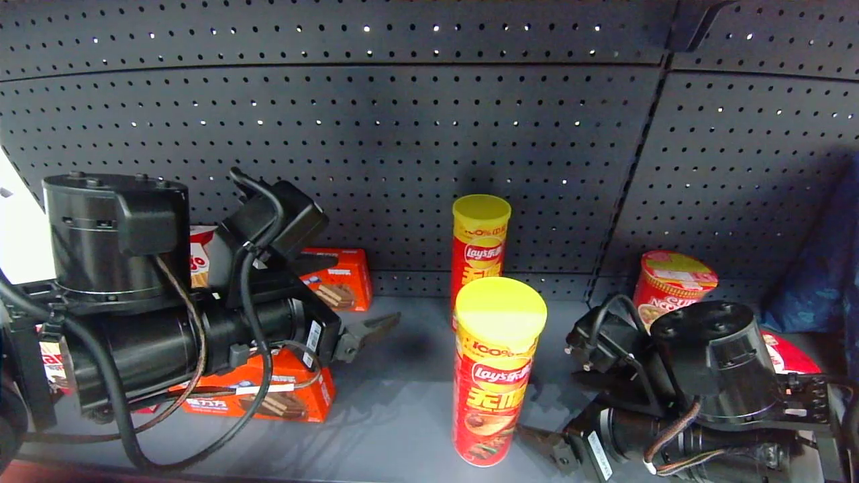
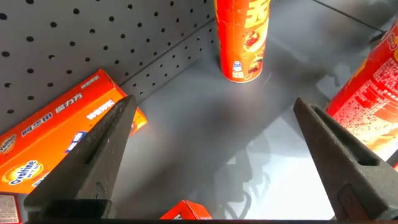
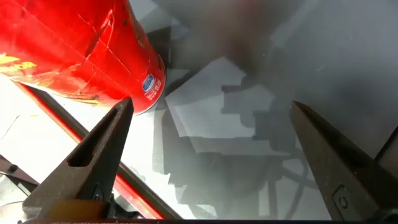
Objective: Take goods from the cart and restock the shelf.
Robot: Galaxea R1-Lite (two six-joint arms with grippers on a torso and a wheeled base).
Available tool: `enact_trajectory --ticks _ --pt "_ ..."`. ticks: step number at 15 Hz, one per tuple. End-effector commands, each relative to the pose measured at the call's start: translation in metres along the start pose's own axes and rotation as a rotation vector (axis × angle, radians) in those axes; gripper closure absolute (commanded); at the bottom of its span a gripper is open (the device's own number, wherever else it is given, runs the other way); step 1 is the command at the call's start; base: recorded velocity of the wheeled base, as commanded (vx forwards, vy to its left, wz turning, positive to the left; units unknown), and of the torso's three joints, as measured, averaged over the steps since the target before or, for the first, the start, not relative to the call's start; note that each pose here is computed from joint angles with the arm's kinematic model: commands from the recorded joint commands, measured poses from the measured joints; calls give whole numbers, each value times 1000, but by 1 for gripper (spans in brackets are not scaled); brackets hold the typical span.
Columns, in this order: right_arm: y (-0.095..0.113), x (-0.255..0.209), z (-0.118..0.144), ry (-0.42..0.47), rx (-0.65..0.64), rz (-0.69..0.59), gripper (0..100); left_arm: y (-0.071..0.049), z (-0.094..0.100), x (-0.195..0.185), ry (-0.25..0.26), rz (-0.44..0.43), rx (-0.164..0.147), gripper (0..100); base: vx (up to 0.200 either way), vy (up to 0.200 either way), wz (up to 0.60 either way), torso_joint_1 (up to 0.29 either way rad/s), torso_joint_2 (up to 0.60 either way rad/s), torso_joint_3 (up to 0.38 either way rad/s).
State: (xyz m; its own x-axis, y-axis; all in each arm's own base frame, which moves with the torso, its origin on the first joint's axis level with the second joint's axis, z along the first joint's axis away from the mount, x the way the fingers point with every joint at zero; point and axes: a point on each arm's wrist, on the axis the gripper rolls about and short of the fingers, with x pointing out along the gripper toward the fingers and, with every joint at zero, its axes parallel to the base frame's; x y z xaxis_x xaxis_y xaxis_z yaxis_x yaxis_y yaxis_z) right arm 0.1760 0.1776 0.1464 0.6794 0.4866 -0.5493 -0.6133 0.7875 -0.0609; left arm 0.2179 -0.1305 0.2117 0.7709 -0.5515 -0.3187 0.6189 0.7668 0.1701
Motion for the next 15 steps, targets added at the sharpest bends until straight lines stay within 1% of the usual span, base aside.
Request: enact_trajectory --ticks 1,12,15 --pt "1 0 0 1 -1 1 0 0 0 0 1 -1 0 0 0 0 0 0 0 0" --pt "3 7 -3 1 -5 8 0 -1 -3 0 9 -2 1 0 0 0 0 0 0 0" --pt "1 1 -3 -9 1 3 0 -3 -8 -1 25 -15 2 0 0 0 0 0 0 0"
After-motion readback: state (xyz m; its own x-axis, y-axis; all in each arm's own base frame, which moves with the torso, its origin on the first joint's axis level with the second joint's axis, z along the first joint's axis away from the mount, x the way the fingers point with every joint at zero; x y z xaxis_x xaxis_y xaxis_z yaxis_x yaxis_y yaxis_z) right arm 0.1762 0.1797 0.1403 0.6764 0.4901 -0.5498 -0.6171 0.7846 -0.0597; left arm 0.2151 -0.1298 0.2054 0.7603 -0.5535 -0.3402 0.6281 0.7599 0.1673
